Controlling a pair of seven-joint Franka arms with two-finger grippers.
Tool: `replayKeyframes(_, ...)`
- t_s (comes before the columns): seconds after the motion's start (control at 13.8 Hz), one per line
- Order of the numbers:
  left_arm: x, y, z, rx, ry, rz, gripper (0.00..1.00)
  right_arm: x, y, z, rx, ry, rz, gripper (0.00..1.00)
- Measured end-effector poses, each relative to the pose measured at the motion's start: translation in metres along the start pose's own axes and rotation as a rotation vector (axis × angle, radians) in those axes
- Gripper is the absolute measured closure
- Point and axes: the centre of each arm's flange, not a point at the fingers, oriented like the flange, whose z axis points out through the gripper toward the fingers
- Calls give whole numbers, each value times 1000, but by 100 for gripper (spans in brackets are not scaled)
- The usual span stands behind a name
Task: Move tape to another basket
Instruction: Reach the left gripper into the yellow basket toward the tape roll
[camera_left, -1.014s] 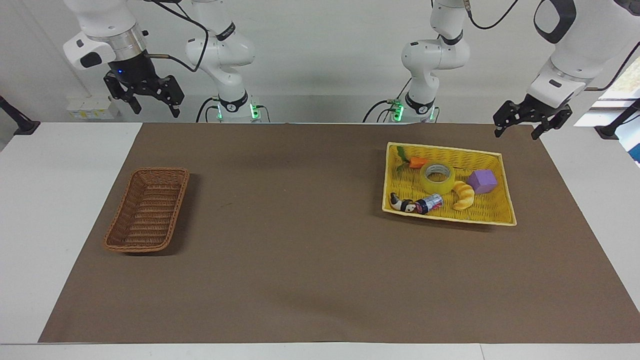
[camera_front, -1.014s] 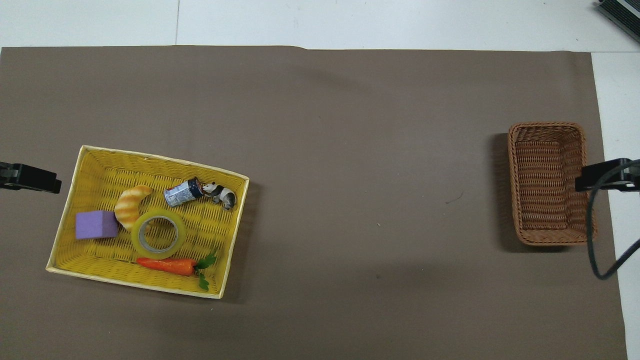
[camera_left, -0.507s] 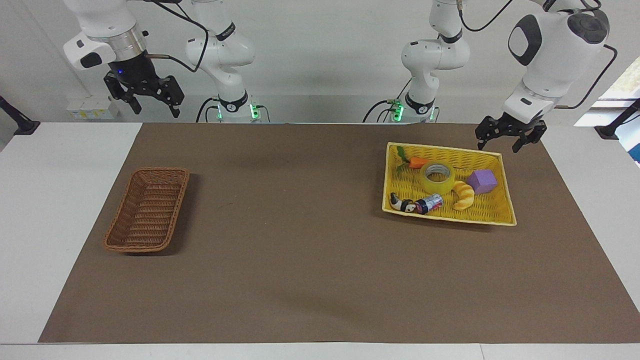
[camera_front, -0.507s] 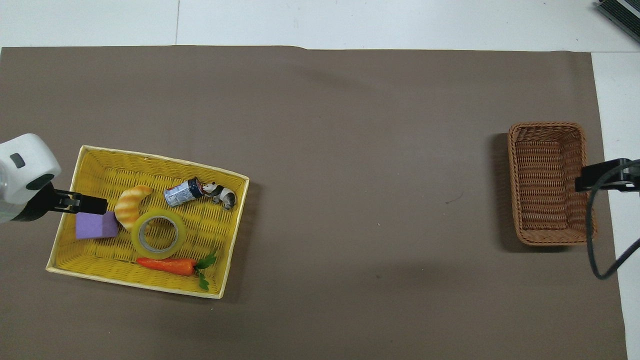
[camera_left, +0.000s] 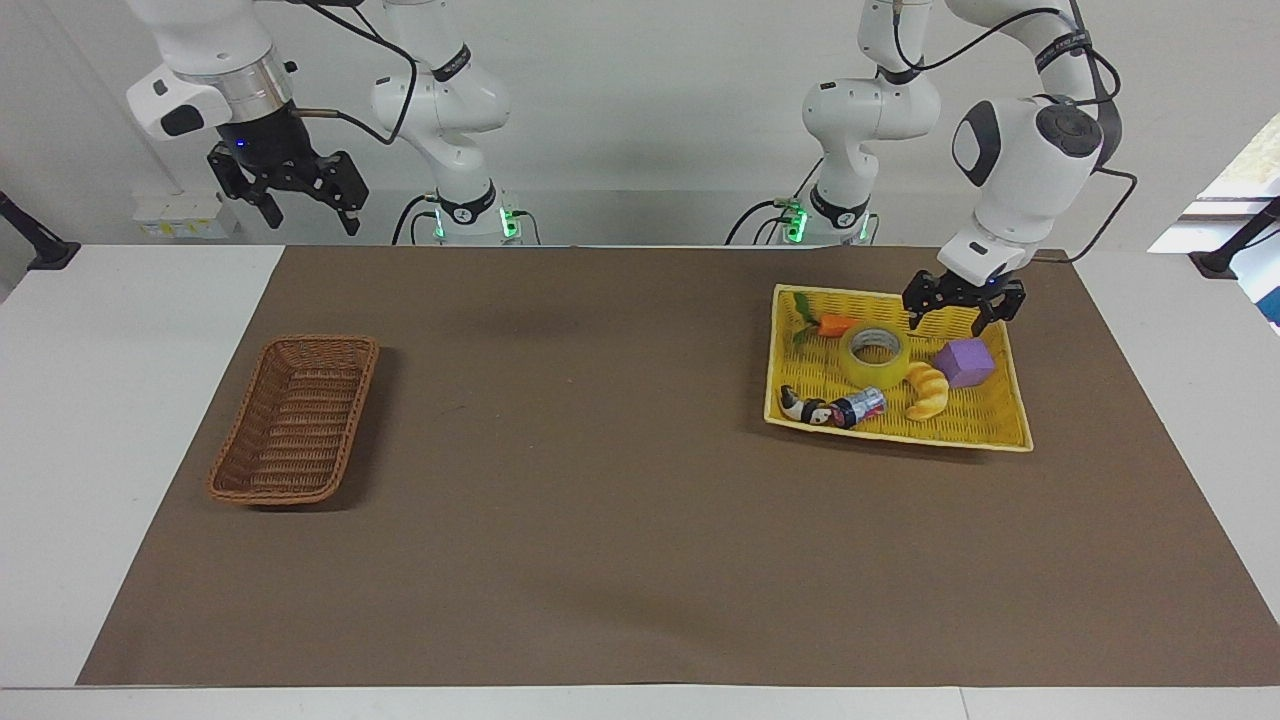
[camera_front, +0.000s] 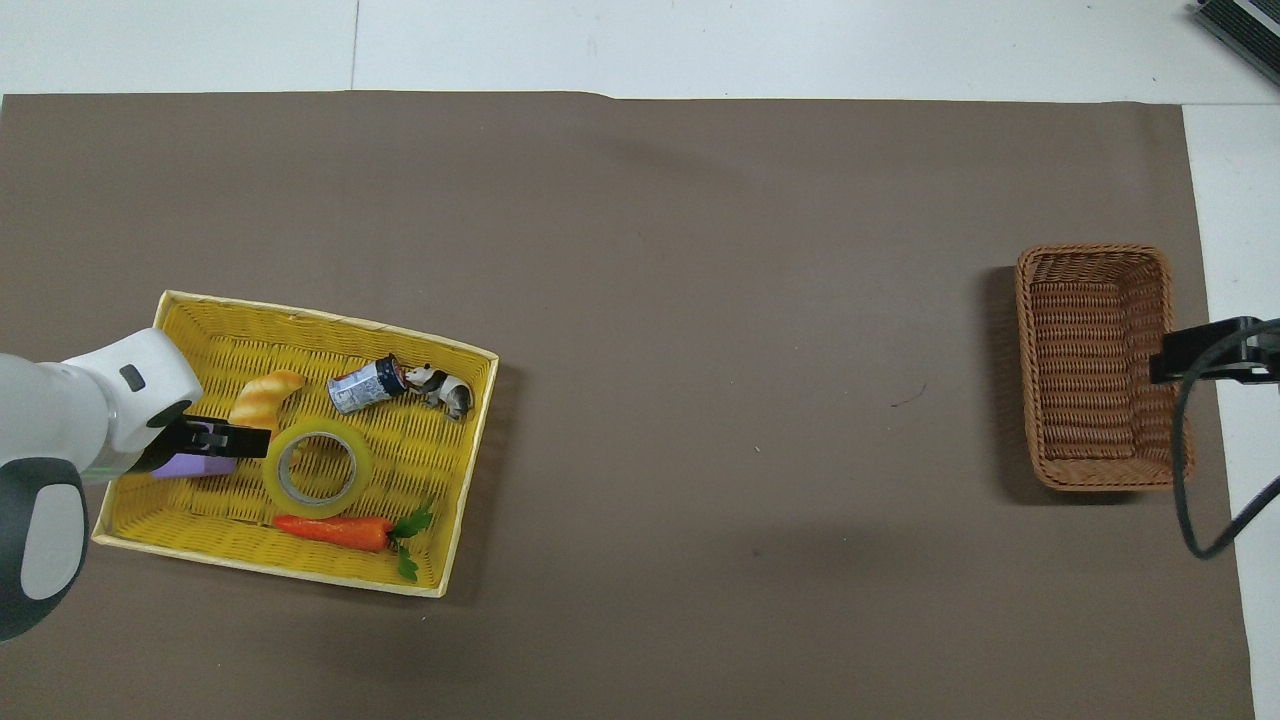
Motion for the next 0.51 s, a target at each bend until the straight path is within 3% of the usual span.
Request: replayKeyframes(0.51, -21, 9, 49, 4, 33, 4, 0, -1, 0, 0, 0, 0, 0, 0)
